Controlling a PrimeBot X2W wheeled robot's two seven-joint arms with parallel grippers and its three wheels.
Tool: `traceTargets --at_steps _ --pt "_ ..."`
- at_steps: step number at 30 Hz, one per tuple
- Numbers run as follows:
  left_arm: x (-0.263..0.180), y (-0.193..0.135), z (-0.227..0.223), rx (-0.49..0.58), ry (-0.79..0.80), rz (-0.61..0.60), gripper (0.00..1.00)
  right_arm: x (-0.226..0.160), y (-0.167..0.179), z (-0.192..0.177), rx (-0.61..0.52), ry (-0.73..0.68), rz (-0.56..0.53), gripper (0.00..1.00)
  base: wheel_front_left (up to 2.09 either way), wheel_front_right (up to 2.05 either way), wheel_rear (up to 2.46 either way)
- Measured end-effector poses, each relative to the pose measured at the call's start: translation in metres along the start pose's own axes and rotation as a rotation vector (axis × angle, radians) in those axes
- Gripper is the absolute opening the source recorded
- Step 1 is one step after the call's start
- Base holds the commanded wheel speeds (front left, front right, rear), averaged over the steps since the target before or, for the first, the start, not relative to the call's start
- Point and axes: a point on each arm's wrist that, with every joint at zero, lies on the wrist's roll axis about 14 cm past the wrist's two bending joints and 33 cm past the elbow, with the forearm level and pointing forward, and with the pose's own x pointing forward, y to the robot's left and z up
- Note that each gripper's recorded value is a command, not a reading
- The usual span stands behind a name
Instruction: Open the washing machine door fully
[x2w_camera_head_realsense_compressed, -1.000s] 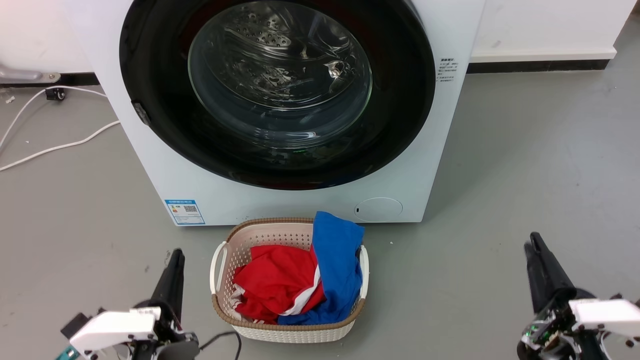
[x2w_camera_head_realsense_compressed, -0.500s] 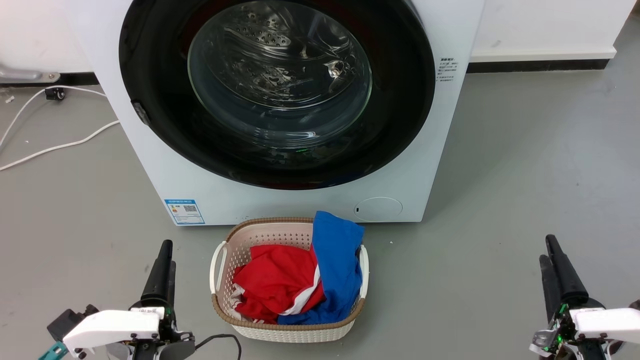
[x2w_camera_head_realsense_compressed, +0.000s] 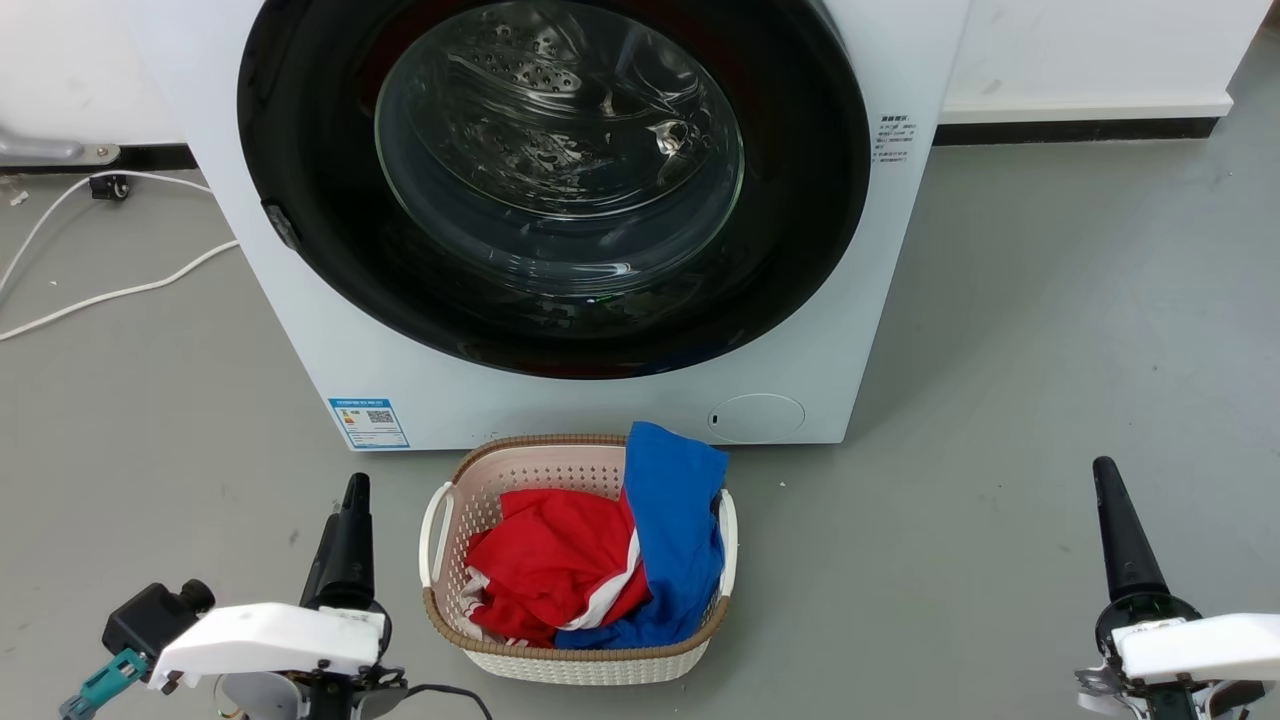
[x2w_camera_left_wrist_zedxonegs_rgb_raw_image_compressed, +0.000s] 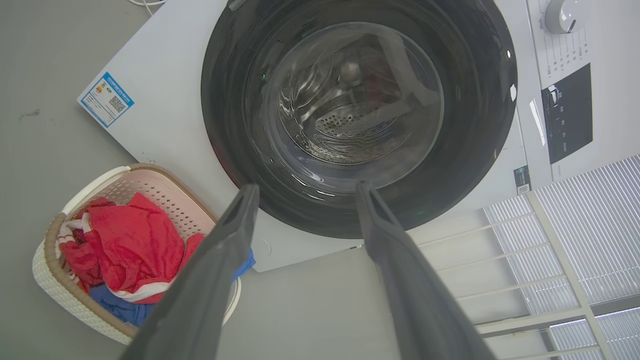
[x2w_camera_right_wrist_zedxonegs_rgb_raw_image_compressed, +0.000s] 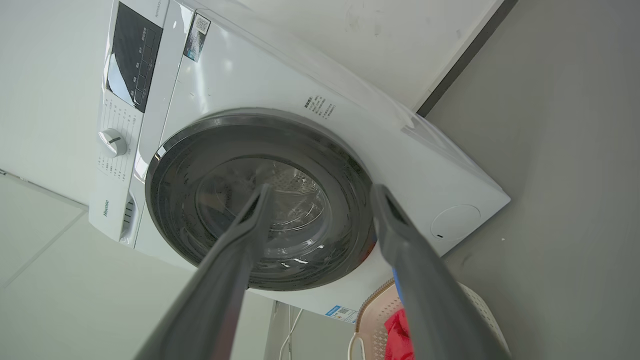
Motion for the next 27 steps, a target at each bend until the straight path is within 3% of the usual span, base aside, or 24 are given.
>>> traceTargets --at_steps 12,13,27 --pt "-0.004 -0.004 -0.001 0.26 -0.022 0.012 1.0 -0.007 0.012 -0.005 -0.297 0.006 0.047 1.0 0.0 0.0 0.0" --pt "-0.005 -0.005 -0.001 0.333 -0.026 0.006 1.0 -0.008 0.015 -0.007 -0.373 0.006 0.061 1.0 0.0 0.0 0.0" --pt "-0.01 -0.017 -0.003 0.525 -0.053 -0.037 1.0 -0.016 0.023 -0.008 -0.587 -0.012 0.101 1.0 0.0 0.0 0.0"
